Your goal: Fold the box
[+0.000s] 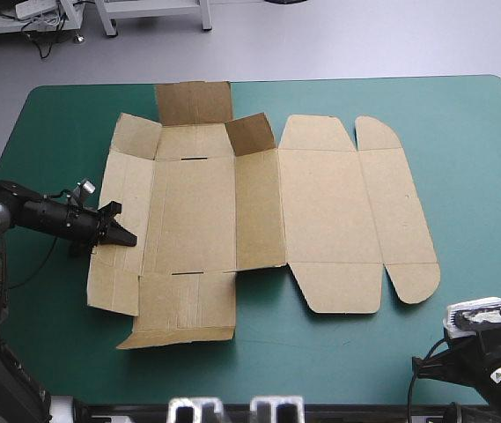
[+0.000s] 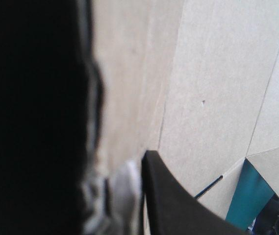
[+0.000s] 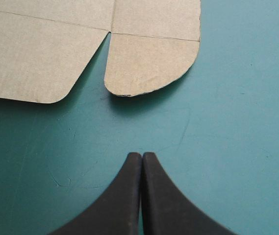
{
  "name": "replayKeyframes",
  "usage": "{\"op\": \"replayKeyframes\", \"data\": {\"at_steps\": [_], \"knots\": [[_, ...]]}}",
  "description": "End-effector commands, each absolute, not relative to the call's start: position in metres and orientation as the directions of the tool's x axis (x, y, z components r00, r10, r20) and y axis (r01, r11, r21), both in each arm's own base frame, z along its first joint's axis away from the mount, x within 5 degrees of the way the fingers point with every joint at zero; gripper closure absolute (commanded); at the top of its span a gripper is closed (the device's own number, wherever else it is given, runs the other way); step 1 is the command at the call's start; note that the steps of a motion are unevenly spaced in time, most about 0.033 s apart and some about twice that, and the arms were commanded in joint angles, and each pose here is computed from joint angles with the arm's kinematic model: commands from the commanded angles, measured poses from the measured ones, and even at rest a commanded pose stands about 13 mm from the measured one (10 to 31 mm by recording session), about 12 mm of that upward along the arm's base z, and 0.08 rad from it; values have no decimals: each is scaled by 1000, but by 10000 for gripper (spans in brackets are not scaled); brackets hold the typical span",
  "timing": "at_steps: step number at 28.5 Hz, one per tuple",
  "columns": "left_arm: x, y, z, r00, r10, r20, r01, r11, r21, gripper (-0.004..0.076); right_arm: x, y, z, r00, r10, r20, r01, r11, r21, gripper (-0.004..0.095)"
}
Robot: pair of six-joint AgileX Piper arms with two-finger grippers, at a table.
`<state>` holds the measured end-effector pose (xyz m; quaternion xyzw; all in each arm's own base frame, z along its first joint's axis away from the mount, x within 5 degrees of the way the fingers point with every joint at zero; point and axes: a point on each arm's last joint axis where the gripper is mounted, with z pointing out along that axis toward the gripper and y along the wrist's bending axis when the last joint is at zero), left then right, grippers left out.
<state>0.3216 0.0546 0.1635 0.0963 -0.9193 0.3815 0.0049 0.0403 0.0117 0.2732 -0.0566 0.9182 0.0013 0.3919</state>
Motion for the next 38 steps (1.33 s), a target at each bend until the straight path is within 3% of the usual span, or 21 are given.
{"op": "replayKeyframes", "data": {"at_steps": [1,6,12,18,22,28,32,38], "knots": [[313,47,167,-992,-53,112,-114,732,-671,734,44,12,282,-644,-98,-759,-99,994,-44,927],[329,50,221,-990,104,-91,136,857,-496,734,44,12,282,-642,-96,-761,-100,994,-41,927],[347,21,277,-924,289,-251,359,881,-308,734,45,12,283,-636,-95,-766,-97,994,-43,927],[364,-33,327,-762,511,-398,598,792,-127,734,45,12,283,-635,-95,-767,-97,994,-43,927],[363,-73,353,-598,692,-404,736,674,64,734,45,12,283,-635,-95,-767,-97,994,-43,927],[361,-124,385,-382,824,-419,768,535,351,734,45,11,283,-633,-93,-768,-94,995,-42,927],[357,-154,404,-216,872,-440,749,437,498,734,45,12,283,-633,-92,-769,-95,995,-40,927],[346,-189,424,-39,925,-377,670,305,677,734,45,12,283,-633,-82,-770,-90,995,-32,927]]}}
